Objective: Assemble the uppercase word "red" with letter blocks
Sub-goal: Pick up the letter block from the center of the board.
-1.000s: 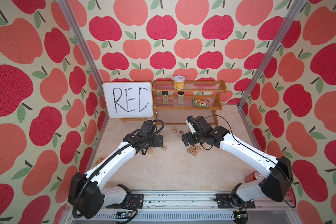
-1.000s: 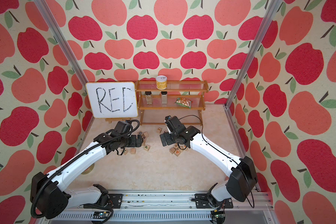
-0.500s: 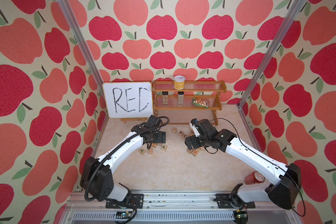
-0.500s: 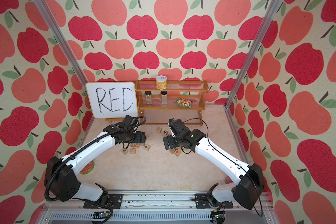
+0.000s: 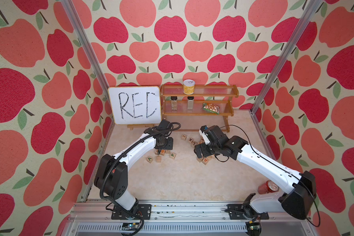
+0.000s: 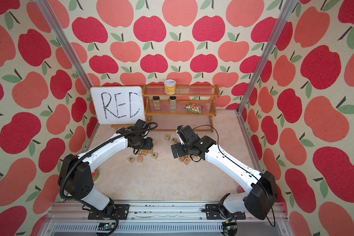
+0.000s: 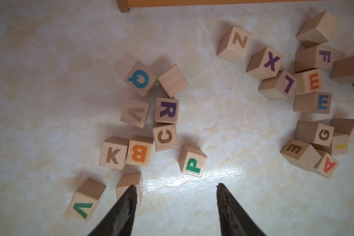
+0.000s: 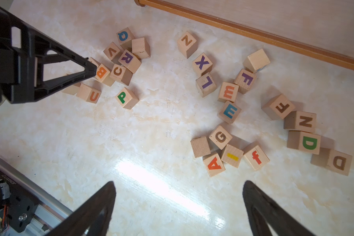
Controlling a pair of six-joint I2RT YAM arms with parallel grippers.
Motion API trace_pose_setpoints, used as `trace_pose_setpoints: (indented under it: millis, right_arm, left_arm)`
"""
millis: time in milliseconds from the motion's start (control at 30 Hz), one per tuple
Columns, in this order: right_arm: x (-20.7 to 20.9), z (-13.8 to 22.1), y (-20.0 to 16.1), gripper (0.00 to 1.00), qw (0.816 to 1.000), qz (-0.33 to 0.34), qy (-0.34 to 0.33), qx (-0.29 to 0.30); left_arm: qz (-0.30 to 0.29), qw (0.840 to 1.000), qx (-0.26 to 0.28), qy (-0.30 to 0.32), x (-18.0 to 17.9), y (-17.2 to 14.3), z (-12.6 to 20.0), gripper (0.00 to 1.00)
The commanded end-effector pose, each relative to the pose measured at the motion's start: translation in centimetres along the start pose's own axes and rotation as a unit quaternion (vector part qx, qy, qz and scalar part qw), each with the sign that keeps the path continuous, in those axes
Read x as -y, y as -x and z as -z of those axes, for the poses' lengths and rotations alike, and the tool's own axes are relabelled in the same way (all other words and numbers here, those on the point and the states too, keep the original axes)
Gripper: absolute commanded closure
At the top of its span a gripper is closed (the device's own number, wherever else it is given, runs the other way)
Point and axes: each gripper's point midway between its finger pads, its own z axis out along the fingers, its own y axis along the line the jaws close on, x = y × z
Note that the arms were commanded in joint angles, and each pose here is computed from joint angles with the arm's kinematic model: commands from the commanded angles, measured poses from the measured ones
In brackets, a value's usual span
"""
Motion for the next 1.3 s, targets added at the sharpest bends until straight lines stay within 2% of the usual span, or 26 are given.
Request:
trace_pose_setpoints:
  millis: [0, 267, 333, 400, 467, 800, 1267]
  right_arm:
    - [-1.0, 0.1, 0.6, 0.01, 1.000, -0.002, 0.016, -0.005]
    - [-1.0, -0.6, 1.0, 0.01, 1.000, 0.006, 0.010, -0.009]
    - [-0.9, -0.9, 1.0, 0.01, 1.000, 0.007, 0.007, -0.014]
    - [-0.9, -1.1, 1.1, 0.01, 1.000, 0.009, 0.005, -0.016]
    - [-0.9, -1.3, 1.2, 0.01, 1.000, 0.010, 0.003, -0.019]
    - [0.2, -2.2, 1.6, 0.01, 1.000, -0.010, -0.001, -0.027]
    - [1.7, -2.6, 1.7, 0.01, 0.999, -0.033, 0.000, -0.033]
  left_arm:
    - [0.001, 1.000, -0.003, -0.012, 0.1, 1.0, -0.4, 0.38]
    - [0.008, 0.999, -0.026, -0.020, -0.3, 1.5, -2.7, 0.38]
    - [0.007, 0.999, -0.030, -0.022, -0.2, 1.7, -3.2, 0.41]
    - [0.002, 0.999, -0.035, -0.027, 0.0, 1.9, -3.7, 0.49]
    - [-0.003, 0.999, -0.036, -0.029, 0.2, 2.1, -4.1, 0.51]
    - [-0.005, 0.998, -0.056, -0.029, 0.0, 2.9, -6.6, 0.50]
    - [-0.007, 0.997, -0.069, -0.033, -0.2, 3.2, -8.4, 0.49]
